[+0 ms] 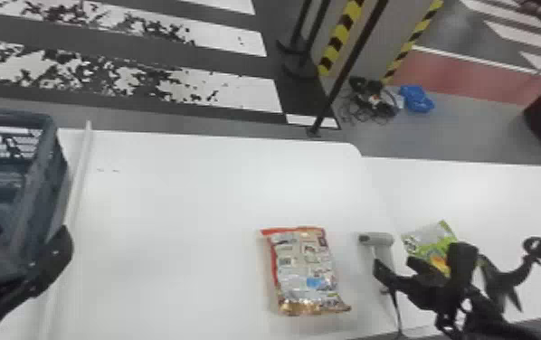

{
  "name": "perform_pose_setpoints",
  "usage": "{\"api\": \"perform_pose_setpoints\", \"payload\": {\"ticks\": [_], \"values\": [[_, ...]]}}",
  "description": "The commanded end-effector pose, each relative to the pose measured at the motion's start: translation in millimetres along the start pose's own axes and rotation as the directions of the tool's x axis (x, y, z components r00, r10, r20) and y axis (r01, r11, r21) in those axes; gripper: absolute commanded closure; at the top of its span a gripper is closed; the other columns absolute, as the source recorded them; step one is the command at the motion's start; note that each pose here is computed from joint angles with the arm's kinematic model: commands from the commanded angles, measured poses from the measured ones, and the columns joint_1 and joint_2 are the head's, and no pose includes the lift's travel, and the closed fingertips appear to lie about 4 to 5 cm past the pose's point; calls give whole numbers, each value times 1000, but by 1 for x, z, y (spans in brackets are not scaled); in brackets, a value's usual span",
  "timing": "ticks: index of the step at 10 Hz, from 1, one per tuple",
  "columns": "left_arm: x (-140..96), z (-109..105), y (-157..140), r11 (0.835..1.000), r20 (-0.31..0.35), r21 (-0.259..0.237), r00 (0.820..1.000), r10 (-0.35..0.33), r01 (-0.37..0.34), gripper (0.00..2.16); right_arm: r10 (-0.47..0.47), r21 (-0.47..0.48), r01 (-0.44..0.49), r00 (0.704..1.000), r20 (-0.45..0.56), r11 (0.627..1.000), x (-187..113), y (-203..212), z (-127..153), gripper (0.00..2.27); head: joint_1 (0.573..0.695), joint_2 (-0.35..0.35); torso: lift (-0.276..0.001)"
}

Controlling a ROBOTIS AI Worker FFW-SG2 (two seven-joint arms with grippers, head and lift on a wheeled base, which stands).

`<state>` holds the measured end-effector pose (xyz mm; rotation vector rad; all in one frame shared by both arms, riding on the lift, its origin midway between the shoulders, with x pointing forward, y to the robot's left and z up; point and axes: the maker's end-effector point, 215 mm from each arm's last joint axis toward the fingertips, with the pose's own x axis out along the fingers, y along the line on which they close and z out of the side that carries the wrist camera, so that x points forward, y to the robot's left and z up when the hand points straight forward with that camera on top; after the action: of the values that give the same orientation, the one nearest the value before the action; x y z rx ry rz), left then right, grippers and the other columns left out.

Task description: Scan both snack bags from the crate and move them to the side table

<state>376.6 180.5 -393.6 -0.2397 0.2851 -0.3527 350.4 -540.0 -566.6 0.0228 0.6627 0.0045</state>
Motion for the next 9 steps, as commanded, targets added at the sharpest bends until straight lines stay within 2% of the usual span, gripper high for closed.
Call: {"api": "perform_pose_setpoints", "payload": {"ticks": [1,2,3,5,7,9], "values": [[-1,0,0,1000,0,2,1000,0,0,66,31,8,-31,999,-30,999,10,3,-6,80,695,-350,-29],[-1,0,0,1000,0,2,1000,-2,2,66,40,2,-40,998,-51,999,15,4,-10,103,695,-350,-29],[-1,2,-1,1000,1,5,1000,-4,4,66,66,10,-65,996,-67,998,19,9,-13,319,695,-350,-29],[-1,3,-1,1000,2,7,1000,-5,5,66,83,59,-76,990,-114,995,20,16,-27,2067,695,-350,-29],[-1,3,-1,1000,1,7,1000,-6,6,66,77,58,-71,992,-101,996,12,14,-24,2240,695,-350,-29],[0,2,-1,1000,2,5,1000,-7,7,66,53,83,-47,997,-63,995,-3,19,-19,2240,695,-350,-29]]}}
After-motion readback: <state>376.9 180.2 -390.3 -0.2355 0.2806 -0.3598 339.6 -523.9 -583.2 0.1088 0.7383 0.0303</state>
